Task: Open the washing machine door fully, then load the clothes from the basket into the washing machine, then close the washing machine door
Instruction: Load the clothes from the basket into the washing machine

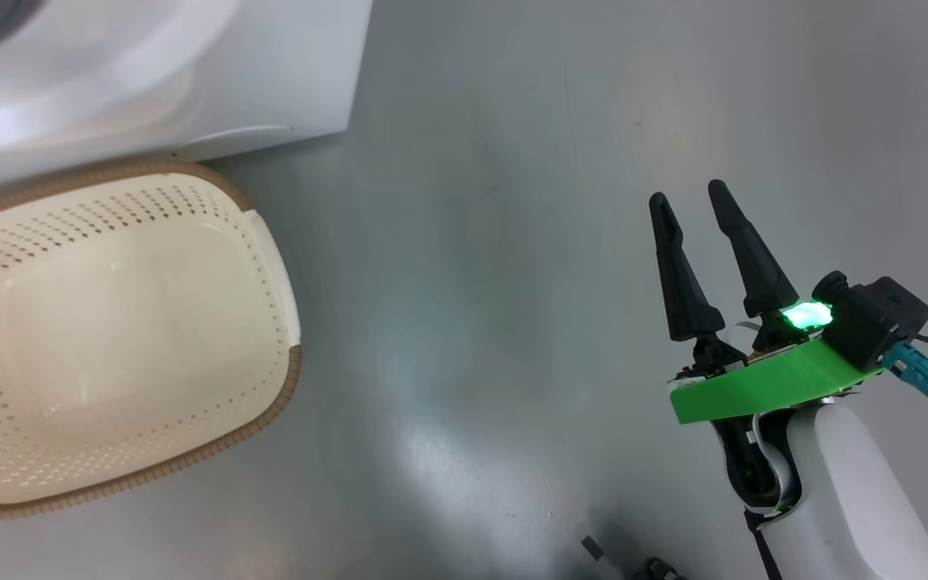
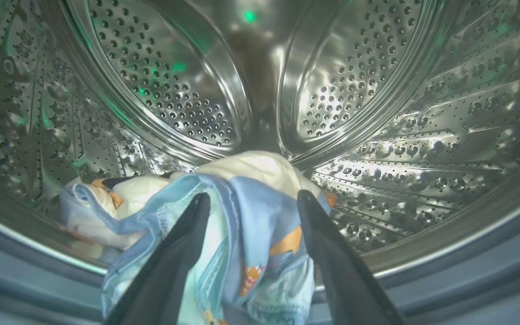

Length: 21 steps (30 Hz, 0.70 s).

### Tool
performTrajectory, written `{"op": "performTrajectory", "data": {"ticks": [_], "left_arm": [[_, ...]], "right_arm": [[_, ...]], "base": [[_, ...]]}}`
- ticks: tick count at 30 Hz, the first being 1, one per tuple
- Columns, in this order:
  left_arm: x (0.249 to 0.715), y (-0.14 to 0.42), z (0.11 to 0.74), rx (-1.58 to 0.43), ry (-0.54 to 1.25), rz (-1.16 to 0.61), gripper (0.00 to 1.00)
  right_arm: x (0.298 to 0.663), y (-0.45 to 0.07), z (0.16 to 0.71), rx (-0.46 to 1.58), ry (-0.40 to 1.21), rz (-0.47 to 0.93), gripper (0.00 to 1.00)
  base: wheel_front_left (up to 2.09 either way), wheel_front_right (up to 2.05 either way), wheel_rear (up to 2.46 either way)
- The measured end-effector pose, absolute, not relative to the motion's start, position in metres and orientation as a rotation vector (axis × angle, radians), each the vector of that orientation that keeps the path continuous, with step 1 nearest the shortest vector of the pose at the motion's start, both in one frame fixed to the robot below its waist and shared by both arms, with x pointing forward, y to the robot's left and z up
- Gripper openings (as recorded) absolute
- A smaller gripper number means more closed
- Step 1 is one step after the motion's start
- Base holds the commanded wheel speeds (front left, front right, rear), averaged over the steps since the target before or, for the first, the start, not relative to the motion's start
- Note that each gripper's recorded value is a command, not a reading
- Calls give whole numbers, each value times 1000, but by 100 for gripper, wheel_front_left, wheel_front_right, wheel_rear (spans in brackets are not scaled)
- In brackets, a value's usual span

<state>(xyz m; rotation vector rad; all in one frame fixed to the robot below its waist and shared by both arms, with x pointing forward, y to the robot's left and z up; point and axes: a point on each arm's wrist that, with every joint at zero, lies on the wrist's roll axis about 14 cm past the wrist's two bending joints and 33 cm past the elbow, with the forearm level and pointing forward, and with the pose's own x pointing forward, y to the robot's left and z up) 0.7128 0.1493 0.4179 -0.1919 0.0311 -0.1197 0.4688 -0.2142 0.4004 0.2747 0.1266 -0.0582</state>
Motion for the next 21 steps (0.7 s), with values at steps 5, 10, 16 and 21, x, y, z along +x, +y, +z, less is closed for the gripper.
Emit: {"op": "performTrajectory", "data": {"ticks": [5, 10, 16, 21], "left_arm": [[691, 150, 410, -202, 56, -114, 100], [672, 153, 413, -216, 54, -104, 100], [644, 159, 418, -206, 48, -97, 100], [615, 164, 418, -192, 53, -91, 100]], "right_arm": [[470, -212, 410, 269, 103, -47, 100], [470, -208, 417, 249, 90, -32, 100], [466, -203, 422, 252, 85, -21, 100], [461, -199, 429, 254, 76, -10, 100]], "base": [[0, 0, 0], [0, 0, 0], [0, 0, 0], [0, 0, 0]]}}
